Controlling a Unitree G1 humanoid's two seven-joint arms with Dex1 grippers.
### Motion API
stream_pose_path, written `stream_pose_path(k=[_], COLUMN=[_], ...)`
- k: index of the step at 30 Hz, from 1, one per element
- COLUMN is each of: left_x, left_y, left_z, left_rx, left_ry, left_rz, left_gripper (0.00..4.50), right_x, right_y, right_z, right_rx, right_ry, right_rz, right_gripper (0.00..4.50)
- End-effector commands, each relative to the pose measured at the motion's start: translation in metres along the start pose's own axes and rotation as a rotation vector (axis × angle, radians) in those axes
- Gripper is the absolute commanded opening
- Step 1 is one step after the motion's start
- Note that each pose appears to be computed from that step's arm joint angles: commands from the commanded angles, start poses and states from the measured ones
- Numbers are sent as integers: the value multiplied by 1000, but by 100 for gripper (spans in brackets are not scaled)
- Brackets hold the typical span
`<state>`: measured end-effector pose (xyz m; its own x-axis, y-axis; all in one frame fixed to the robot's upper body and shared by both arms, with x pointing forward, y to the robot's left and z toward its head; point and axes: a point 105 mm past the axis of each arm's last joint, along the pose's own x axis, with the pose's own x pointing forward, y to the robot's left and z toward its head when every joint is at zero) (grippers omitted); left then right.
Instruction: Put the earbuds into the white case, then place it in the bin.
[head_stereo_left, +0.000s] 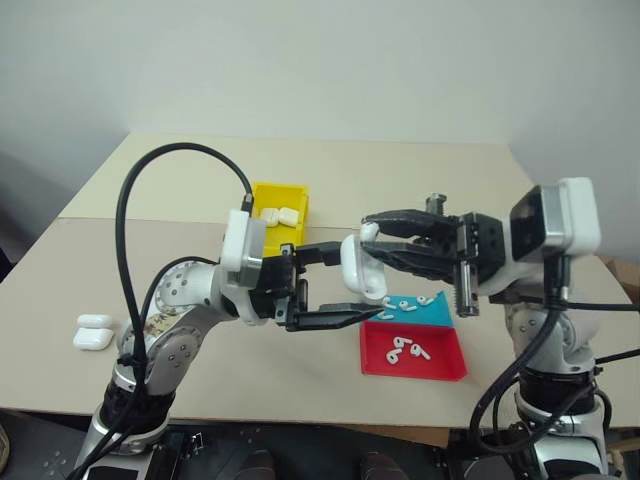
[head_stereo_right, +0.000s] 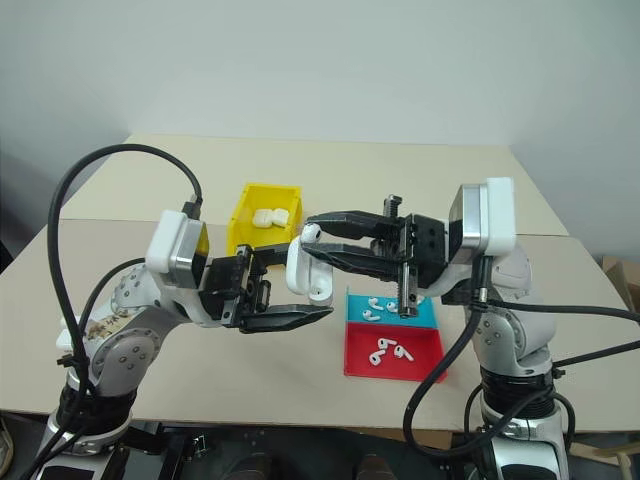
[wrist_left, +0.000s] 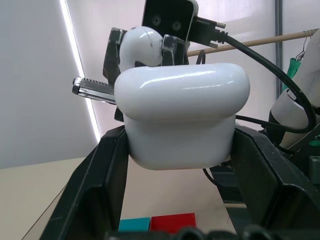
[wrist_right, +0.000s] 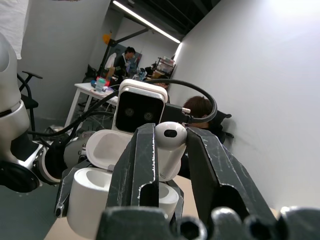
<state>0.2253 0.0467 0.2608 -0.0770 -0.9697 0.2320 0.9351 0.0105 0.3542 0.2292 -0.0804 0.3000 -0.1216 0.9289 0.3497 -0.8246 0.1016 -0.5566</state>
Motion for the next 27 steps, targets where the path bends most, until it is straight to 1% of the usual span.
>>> stream_pose_path(k=[1,17,18,19,24,27], left_x=[3,4,4,4,4,3], left_y=[-5,-4,-3,-3,-2,-2], left_z=[12,13,13,13,12,11], left_rx=[54,62,63,64,67,68], left_ry=[-32,-41,-42,-42,-35,-35], left_rz=[-25,-20,-19,-19,-18,-18], left_gripper=[277,277,277,277,277,277], right_x=[0,-3,-3,-4,-4,-5], right_y=[3,7,8,8,12,13], right_z=[5,-5,-6,-6,-10,-9], right_rx=[-43,-37,-36,-36,-46,-45], right_ry=[8,56,61,63,89,88], right_rz=[15,39,46,50,72,81], right_gripper=[65,65,139,161,332,332])
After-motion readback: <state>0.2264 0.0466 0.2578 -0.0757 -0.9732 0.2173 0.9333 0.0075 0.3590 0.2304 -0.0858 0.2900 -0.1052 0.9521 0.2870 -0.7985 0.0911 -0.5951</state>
